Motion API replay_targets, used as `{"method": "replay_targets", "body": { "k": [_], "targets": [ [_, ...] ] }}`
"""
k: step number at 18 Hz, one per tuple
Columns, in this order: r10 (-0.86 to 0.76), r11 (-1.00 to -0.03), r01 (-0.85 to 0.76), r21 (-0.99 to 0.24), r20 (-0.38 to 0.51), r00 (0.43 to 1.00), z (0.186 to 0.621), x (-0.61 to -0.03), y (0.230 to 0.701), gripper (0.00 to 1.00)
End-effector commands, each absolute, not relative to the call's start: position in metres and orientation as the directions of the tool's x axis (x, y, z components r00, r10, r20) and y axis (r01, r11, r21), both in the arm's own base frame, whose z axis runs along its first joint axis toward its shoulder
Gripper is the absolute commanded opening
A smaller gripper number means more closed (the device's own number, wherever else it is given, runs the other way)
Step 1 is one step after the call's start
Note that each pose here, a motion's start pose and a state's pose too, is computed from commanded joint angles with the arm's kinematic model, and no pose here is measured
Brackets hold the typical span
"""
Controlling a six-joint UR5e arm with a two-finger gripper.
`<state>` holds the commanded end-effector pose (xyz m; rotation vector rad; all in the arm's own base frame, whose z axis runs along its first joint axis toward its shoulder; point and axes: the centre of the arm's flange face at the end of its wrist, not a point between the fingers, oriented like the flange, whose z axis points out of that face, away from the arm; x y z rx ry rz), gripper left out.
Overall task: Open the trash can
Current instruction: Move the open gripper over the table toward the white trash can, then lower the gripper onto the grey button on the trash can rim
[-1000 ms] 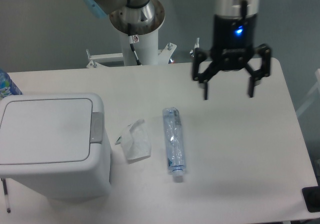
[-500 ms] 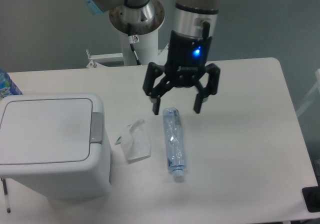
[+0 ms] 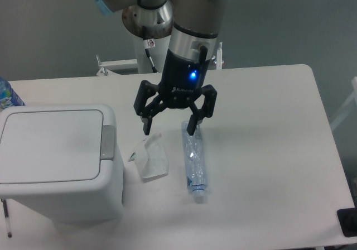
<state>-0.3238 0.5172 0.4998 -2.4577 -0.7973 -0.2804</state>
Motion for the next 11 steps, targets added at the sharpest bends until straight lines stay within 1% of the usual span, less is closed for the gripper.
{"method": "replay_targets", "body": {
  "k": [4, 11],
  "targets": [
    [0.464, -0.705, 0.578, -0.411, 0.349, 0.814, 0.487, -0.315, 0.531, 1.00],
    [0.453, -0.716, 0.568, -0.405, 0.350, 0.820, 0.482, -0.308, 0.539, 1.00]
  ]
}}
